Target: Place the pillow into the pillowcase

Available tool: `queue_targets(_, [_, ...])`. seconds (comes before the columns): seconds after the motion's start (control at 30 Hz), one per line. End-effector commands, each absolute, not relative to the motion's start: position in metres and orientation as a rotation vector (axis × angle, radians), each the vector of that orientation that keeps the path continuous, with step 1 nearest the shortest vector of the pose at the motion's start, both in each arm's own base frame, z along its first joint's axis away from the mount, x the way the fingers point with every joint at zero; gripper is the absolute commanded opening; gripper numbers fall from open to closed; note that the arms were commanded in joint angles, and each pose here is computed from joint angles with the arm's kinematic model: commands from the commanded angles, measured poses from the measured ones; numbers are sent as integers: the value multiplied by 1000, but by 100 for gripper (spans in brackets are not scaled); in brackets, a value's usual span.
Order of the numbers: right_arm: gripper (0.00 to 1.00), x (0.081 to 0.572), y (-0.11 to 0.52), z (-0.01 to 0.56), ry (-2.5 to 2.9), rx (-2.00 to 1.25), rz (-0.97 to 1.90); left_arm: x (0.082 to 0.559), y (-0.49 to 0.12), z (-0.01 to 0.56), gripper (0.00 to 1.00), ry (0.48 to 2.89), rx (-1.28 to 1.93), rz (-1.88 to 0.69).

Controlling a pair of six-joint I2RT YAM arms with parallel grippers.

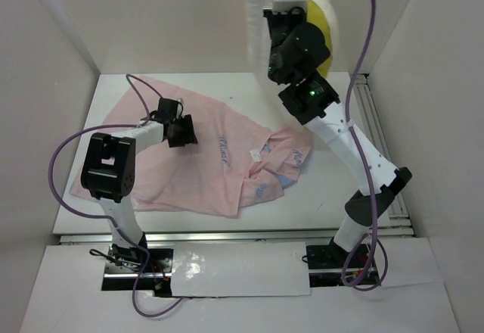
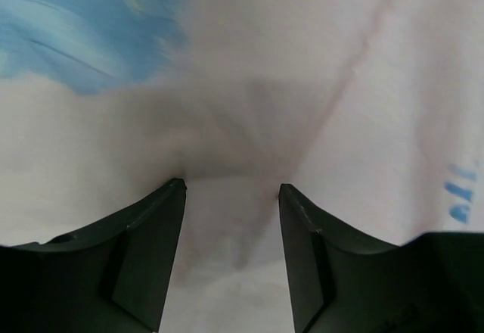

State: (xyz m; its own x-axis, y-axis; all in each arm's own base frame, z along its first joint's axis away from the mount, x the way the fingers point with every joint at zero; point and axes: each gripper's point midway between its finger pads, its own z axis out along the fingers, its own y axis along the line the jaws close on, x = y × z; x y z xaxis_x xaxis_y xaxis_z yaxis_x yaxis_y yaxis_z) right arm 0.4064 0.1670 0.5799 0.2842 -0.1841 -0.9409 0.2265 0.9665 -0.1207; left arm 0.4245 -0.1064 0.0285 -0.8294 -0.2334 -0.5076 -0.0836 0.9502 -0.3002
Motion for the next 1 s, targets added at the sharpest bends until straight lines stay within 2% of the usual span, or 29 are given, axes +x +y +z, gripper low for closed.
queue_targets(0.0, [0,375,228,639,1083,-44,-37,412,-61,4,65,2651,-415,-214])
queue_targets(0.13, [0,349,252,654,1029,29,-90,401,-8,-4,64,2678,-677,-134])
queue_targets(0.27, [0,338,236,645,1097,131,-165,376,46,-13,64,2663,-905,-60])
queue_targets(0.4, [0,364,186,579,1263,287,-274,340,91,-16,63,2613,-1130,7])
queue_targets(0.43, [0,387,165,539,1318,305,-379,338,101,-8,63,2582,-1158,25])
queue_targets(0.47, [0,387,138,525,1367,321,-438,329,113,-7,63,2559,-1231,33])
queue_targets(0.5, [0,397,122,504,1378,438,-382,327,115,-5,63,2548,-1248,10])
queue_targets(0.53, [0,411,82,469,1425,494,-483,329,118,6,63,2519,-1232,-6])
queue_targets(0.57, [0,404,56,445,1501,484,-548,331,119,12,64,2504,-1225,-7])
queue_targets(0.6, [3,410,7,384,1566,608,-556,335,119,22,66,2485,-1182,-19])
queue_targets(0.63, [3,401,2,387,1578,602,-565,337,120,26,66,2472,-1176,-20])
queue_targets(0.67, [12,409,0,366,1628,591,-472,340,114,30,67,2472,-1152,-37])
queue_targets(0.7, [56,409,-27,333,1699,599,-500,343,115,37,67,2454,-1143,-39])
queue_targets(0.73, [80,409,-31,325,1731,577,-455,350,104,39,67,2473,-1080,-60])
queue_targets(0.77, [100,412,-30,313,1769,552,-422,355,101,48,67,2456,-1054,-66])
queue_targets(0.87, [100,424,-4,289,1889,335,-383,368,87,72,68,2427,-932,-57])
queue_targets(0.97, [100,433,55,278,1948,66,-355,374,72,90,71,2408,-861,-40])
